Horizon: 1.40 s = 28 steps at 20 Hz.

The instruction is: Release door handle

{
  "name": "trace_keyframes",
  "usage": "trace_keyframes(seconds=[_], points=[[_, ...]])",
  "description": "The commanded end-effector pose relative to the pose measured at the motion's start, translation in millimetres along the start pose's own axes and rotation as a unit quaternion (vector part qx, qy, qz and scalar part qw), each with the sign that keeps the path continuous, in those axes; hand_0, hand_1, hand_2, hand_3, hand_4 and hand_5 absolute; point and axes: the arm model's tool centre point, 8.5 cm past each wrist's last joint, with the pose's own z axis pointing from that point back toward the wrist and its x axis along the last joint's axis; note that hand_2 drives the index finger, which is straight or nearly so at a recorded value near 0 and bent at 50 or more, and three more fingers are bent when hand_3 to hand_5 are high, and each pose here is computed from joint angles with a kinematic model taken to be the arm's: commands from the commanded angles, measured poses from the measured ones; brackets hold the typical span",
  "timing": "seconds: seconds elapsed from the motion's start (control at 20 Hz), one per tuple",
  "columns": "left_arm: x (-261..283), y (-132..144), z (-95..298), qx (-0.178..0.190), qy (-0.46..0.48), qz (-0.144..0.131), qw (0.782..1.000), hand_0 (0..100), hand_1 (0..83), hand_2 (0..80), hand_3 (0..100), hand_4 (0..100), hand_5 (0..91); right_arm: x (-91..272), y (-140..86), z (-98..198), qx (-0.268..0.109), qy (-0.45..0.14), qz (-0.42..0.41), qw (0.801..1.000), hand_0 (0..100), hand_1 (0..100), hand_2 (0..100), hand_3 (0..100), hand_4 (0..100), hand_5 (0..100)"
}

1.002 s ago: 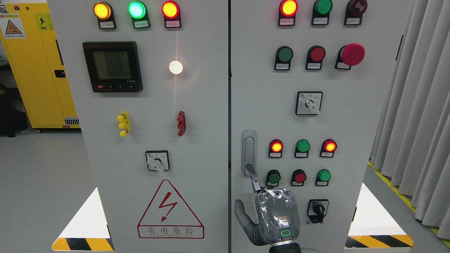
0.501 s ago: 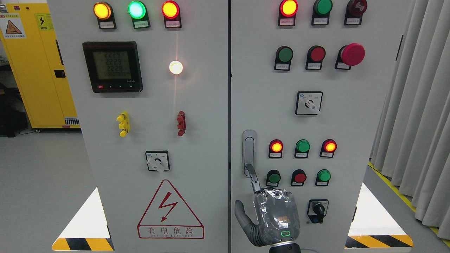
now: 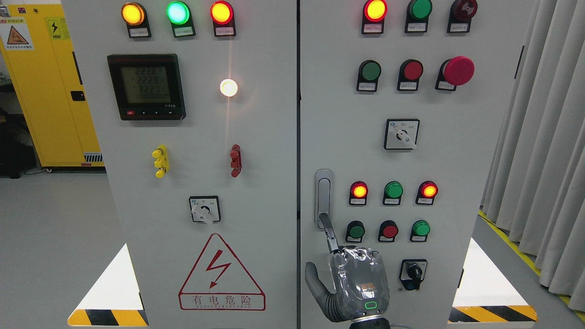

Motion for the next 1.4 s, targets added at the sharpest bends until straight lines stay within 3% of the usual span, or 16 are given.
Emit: trace_keyframes(seconds=[0.0,1.35], points=[[-0.6,0.0,0.0,0.000,0.003,-0.001,1.000,12,55.6,0.0,0,0,0.0,0.6,1.6,2.1,0.003,0.000,-0.001,1.000,56,37,6,100,100,100],[-0.4,0.0,0.0,0.000,0.002,-0.001,1.000,12,55.6,0.0,0,0,0.0,-0.4,7.1,6.5,0.023,0.005,-0.005,1.000,58,37,8,100,100,100]])
